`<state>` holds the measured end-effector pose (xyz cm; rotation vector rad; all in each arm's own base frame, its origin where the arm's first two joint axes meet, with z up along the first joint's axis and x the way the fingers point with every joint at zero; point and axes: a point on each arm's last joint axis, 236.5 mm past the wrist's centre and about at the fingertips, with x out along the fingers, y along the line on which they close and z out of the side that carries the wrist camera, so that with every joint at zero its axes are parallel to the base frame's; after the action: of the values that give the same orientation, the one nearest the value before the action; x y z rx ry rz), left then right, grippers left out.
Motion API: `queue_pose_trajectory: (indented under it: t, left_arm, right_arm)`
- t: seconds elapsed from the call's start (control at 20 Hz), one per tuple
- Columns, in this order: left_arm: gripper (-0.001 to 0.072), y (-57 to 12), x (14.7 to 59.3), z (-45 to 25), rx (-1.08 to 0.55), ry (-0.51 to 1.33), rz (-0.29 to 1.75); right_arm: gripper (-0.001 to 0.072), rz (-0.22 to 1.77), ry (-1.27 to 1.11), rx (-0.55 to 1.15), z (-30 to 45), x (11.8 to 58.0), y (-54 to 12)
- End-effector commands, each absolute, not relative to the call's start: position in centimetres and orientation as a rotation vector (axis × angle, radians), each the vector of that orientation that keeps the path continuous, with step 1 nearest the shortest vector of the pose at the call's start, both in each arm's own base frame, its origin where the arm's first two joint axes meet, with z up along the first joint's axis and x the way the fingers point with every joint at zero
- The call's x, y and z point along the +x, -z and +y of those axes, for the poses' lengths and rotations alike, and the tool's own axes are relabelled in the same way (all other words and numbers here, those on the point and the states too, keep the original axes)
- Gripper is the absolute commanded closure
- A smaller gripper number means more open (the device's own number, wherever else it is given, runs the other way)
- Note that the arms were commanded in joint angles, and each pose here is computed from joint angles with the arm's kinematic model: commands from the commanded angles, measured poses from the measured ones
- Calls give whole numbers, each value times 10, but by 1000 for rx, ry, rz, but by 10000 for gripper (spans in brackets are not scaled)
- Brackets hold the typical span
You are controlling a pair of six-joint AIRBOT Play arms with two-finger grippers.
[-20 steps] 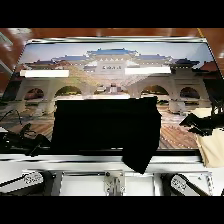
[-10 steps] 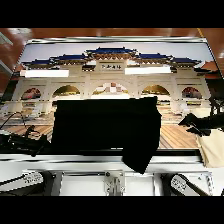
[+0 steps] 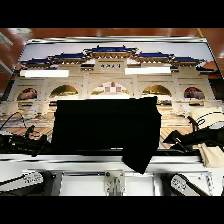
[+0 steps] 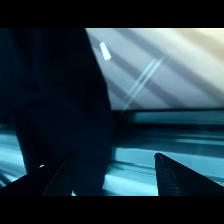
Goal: Fold the shirts.
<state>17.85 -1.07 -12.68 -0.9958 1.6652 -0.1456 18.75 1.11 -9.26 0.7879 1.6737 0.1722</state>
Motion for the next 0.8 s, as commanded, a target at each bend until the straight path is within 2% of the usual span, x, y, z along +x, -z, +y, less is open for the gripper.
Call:
queue_pose_trajectory:
  t: [0.0,0.25,0.3,0.35,0.6,0.65,0.7,0.75]
  left_arm:
    - [669,127,178,-11,-998,146,1665]
    - [669,126,178,-11,-998,146,1665]
    - [669,127,178,-11,-997,146,1665]
    - [669,127,179,-11,-996,147,1664]
    - [669,127,179,-10,-994,147,1662]
    - [669,127,179,-10,-994,147,1662]
    - [669,127,179,-10,-994,147,1663]
    - [669,127,179,-10,-993,147,1662]
  right_arm:
    - [100,1663,-222,836,40,177,104]
    - [101,1699,-211,697,64,172,124]
    - [156,1699,-194,682,64,173,126]
    - [169,1695,-182,679,65,175,128]
    - [171,1730,-192,635,79,169,131]
    - [222,1747,-186,623,79,164,133]
    - [222,1764,-175,618,79,158,136]
    - [261,1776,-171,613,78,153,138]
